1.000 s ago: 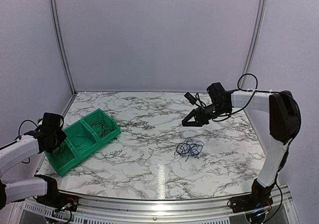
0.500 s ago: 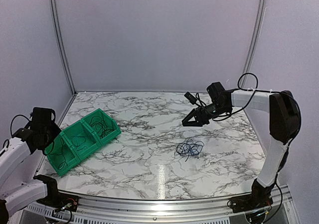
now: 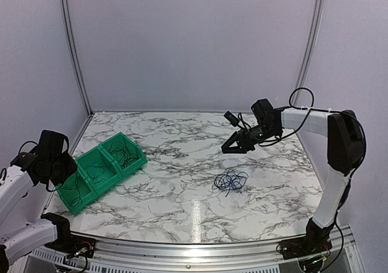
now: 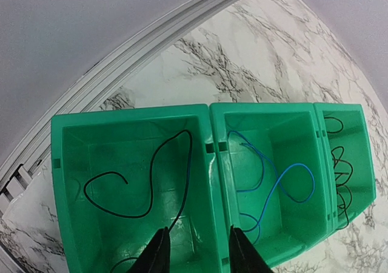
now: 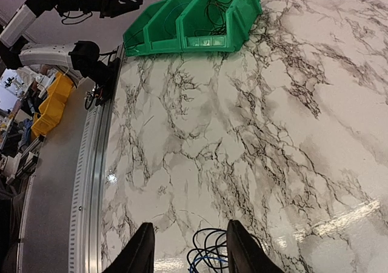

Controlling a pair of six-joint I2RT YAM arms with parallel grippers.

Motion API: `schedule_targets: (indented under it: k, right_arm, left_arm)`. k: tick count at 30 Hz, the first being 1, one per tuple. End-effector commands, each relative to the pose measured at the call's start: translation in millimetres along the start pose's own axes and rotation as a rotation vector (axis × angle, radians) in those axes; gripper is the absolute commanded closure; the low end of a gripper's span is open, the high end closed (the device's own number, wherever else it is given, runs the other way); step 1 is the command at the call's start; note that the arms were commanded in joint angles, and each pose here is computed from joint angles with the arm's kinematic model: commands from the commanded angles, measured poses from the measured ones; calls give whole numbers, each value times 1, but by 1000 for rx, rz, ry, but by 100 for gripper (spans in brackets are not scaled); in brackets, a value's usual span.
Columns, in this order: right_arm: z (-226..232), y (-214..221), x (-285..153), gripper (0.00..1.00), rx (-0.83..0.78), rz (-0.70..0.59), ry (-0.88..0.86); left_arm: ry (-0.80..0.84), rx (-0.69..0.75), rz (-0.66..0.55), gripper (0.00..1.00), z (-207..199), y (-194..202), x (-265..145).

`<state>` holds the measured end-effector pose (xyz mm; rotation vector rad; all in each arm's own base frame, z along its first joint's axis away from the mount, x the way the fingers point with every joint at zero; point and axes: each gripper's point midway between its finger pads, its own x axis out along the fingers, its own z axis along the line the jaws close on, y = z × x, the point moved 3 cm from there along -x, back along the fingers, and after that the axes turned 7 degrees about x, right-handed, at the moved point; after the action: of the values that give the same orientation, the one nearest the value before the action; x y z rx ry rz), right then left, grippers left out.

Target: Untangle the cables

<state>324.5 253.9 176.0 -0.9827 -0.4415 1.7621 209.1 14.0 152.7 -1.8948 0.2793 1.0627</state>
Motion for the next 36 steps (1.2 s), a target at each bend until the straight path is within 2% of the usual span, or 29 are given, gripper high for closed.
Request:
schedule_targets:
  k: [1,8,11,12,13,14,15,19,20,22,24,27,31,36]
  right_arm:
    - [-10,-5,-1,59,-21,12,25]
    - [-51,7,-5,61,-40,103,276]
    - [-69,15,-11,63,-49,153,385]
    - [-72,17,-15,64,-57,173,421]
    - [-73,20,-17,64,-68,191,442]
    - [-72,25,-20,64,-76,210,458]
    - [-69,30,-22,64,-90,226,466]
    - [-60,50,-31,63,-100,291,513]
    - [-58,54,-33,62,-97,304,520]
    - [-54,60,-36,59,-88,328,530]
    - [-49,66,-38,58,-79,347,521]
    - [-47,71,-37,57,-61,359,516]
    - [-56,79,-33,58,-24,375,513]
    - [-62,94,-28,60,19,415,503]
  left_arm:
    - [93,136,-3,65,-28,-4,-10]
    - [364,417,-207,66,-131,-32,-48]
    - [512,549,-293,62,-177,-33,-70]
    - [566,625,-339,56,-194,-32,-79]
    - [625,694,-369,40,-209,-28,-91]
    - [668,756,-391,14,-222,-25,-98]
    - [689,805,-407,3,-231,-25,-101]
    - [663,886,-414,1,-261,-28,-90]
    - [705,907,-409,1,-270,-23,-89]
    - [927,951,-411,1,-292,-3,-101]
    - [1092,882,-458,1,-303,3,-115]
    - [1169,842,-426,1,-317,11,-112]
    - [1095,798,-366,1,-319,17,-86]
    - [1091,867,-373,1,-310,27,-81]
